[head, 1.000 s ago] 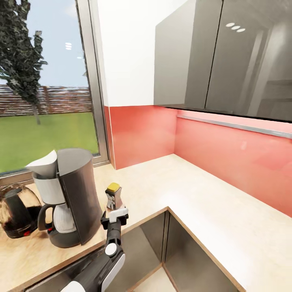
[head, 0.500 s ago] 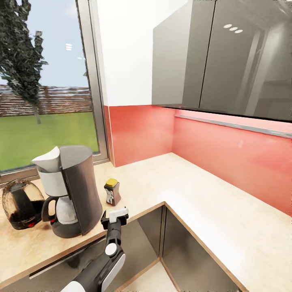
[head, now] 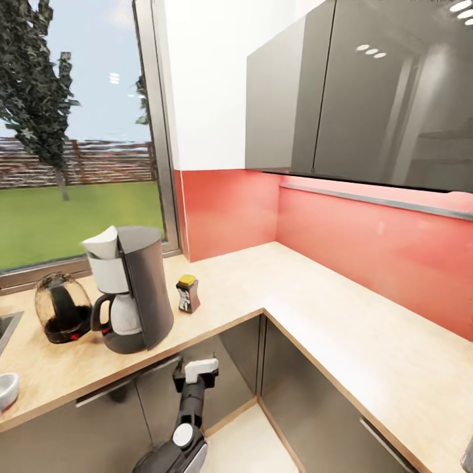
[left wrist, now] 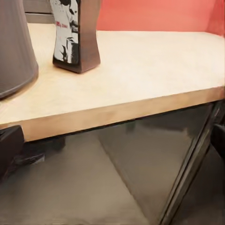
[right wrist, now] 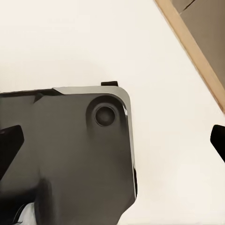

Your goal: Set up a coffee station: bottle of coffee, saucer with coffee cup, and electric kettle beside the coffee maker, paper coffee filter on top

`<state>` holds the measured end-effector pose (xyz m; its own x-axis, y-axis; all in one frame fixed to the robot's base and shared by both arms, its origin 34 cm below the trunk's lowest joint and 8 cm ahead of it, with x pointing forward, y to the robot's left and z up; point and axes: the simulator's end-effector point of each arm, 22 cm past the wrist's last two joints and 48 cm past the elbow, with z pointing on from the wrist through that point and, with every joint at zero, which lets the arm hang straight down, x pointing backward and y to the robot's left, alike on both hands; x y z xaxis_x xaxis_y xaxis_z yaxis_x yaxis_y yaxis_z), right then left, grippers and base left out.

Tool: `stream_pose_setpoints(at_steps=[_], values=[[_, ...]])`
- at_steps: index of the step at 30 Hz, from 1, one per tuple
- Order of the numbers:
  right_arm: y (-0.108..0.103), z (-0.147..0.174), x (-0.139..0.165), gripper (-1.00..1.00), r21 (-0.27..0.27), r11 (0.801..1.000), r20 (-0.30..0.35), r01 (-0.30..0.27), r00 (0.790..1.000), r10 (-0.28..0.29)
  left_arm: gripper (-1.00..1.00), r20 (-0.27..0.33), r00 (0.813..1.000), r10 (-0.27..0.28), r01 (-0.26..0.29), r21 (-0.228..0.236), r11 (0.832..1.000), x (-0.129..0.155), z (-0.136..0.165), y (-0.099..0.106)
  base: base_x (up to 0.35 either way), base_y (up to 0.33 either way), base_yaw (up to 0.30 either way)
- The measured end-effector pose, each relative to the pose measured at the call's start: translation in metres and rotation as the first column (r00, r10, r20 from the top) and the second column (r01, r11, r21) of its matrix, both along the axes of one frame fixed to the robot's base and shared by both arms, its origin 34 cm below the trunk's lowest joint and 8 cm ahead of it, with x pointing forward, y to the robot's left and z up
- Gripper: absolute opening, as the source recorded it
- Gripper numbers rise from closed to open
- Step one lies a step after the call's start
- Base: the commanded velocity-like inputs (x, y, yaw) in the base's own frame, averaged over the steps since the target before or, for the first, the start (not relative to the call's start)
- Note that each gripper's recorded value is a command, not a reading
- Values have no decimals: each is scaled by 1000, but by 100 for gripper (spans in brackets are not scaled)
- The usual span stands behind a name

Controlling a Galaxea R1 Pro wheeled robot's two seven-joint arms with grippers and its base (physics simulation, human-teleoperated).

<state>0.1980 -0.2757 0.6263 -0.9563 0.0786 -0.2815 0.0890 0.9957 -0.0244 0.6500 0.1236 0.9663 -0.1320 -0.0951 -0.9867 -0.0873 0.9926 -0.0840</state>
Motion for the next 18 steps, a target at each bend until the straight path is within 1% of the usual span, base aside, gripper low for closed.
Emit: stream_pose_setpoints(at_steps=[2, 5, 6, 7, 9, 11, 13, 14, 15, 16, 17, 18], values=[[0, 0, 0, 100, 0, 1000, 0, 1, 1000, -1, 100, -16, 1000, -14, 14, 3, 1000, -10, -10, -4, -92, 0, 0], [0, 0, 0, 100, 0, 1000, 0, 3, 1000, -3, 100, -54, 997, -49, 50, 14, 999, -34, -32, -16, -29, 0, 0], [0, 0, 0, 100, 0, 1000, 0, 3, 1000, -3, 100, -82, 994, -72, 74, 21, 997, -51, -47, -22, -8, 0, 0], [0, 0, 0, 100, 0, 1000, 0, 3, 1000, -3, 100, -98, 992, -79, 82, 24, 996, -60, -55, -24, -6, 0, 0], [0, 0, 0, 100, 0, 1000, 0, 3, 1000, -3, 100, -124, 989, -86, 89, 27, 996, -73, -67, -26, -3, 0, 0], [0, 0, 0, 100, 0, 1000, 0, 3, 1000, -3, 100, -172, 981, -91, 98, 35, 995, -95, -89, -24, -1, 0, 0], [0, 0, 0, 100, 1, 1000, -1, 3, 1000, -3, 100, -229, 969, -93, 107, 52, 993, -120, -115, -20, 0, 0, 0], [1, 0, 0, 100, 1, 1000, -1, 2, 1000, -2, 100, -278, 956, -92, 116, 71, 991, -139, -136, -13, 0, 0, 0], [2, 0, 0, 100, 4, 1000, 1, 1, 1000, -1, 100, -362, 927, -97, 145, 108, 983, -170, -171, 3, 0, 0, 0], [3, 0, 1, 100, 6, 1000, 1, 0, 1000, 0, 100, -419, 903, -90, 160, 135, 978, -189, -194, 17, 0, 0, 15], [3, 0, 1, 100, 7, 1000, 1, 0, 1000, 0, 100, -487, 871, -67, 170, 170, 971, -213, -219, 37, 0, 0, 51], [3, 0, 1, 100, 7, 1000, 1, 0, 1000, 0, 100, -525, 849, -49, 176, 193, 965, -228, -233, 49, 0, 0, 81]])
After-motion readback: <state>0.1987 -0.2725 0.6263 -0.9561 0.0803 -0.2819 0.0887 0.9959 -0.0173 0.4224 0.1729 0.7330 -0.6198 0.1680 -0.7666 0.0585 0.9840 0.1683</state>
